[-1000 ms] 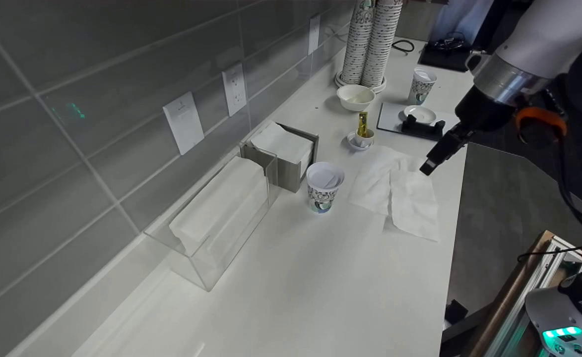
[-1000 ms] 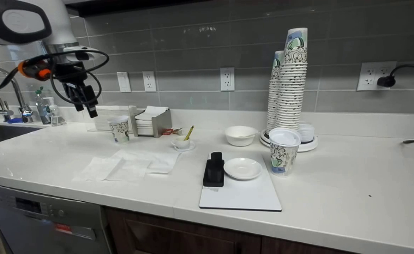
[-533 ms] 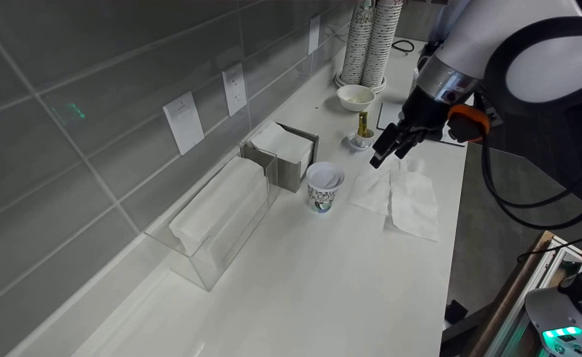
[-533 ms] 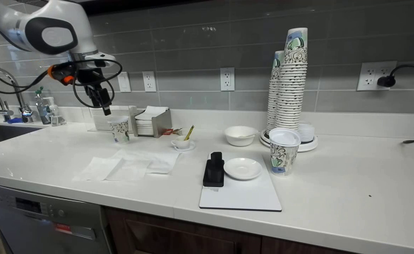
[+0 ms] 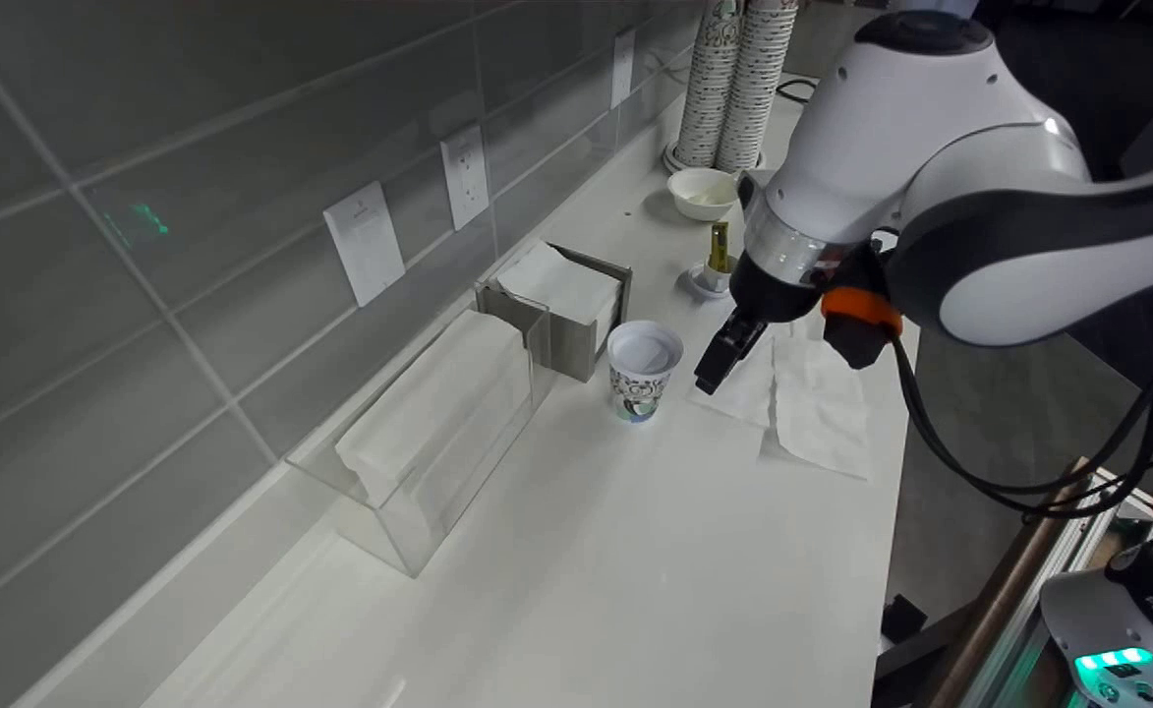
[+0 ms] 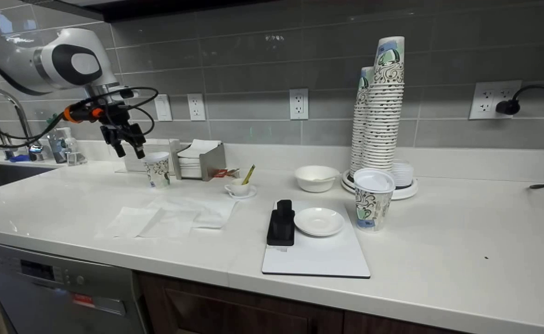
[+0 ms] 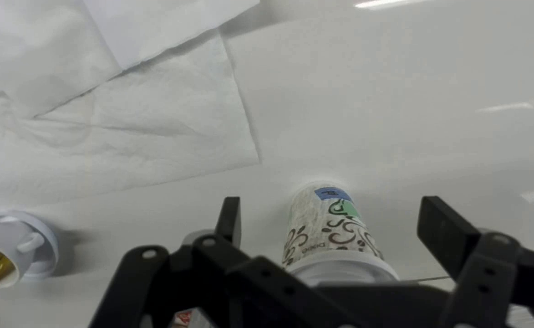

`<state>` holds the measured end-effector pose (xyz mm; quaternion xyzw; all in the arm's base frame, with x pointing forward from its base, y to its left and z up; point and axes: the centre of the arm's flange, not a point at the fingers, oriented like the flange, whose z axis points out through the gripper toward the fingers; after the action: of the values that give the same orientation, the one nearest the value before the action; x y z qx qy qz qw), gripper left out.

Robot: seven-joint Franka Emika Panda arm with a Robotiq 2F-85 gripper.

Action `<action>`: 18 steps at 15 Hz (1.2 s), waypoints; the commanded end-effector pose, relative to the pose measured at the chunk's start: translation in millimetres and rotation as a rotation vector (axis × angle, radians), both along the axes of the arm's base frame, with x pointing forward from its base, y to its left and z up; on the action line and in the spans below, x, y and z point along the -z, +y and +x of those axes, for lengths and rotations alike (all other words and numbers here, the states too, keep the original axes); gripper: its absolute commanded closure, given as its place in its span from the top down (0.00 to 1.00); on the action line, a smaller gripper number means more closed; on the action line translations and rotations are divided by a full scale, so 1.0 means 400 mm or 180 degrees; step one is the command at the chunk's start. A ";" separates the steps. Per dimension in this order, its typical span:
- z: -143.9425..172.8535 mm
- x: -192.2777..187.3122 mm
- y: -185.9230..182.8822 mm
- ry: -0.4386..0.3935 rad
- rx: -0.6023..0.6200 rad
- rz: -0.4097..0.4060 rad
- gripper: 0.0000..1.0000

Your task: Put the white lid from the cup on the left on top of the cup on the right.

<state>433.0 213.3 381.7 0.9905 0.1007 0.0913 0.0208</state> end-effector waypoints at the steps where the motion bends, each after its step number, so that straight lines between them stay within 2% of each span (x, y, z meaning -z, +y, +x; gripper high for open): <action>1: -0.016 0.002 0.072 -0.0327 -0.0476 -0.0317 1.00; 6: -0.019 0.007 0.118 -0.0704 -0.1175 -0.0328 1.00; 9: 0.019 0.008 0.124 -0.0906 -0.1403 -0.0141 1.00; 12: 0.054 0.032 0.116 -0.0843 -0.1502 0.0021 1.00; 16: 0.082 0.077 0.114 -0.0777 -0.1588 0.0108 0.99; 17: 0.085 0.086 0.116 -0.0735 -0.1603 0.0136 0.76; 18: 0.087 0.093 0.119 -0.0704 -0.1612 0.0156 0.74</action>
<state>455.5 257.1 348.2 0.9200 0.3301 0.2113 0.0054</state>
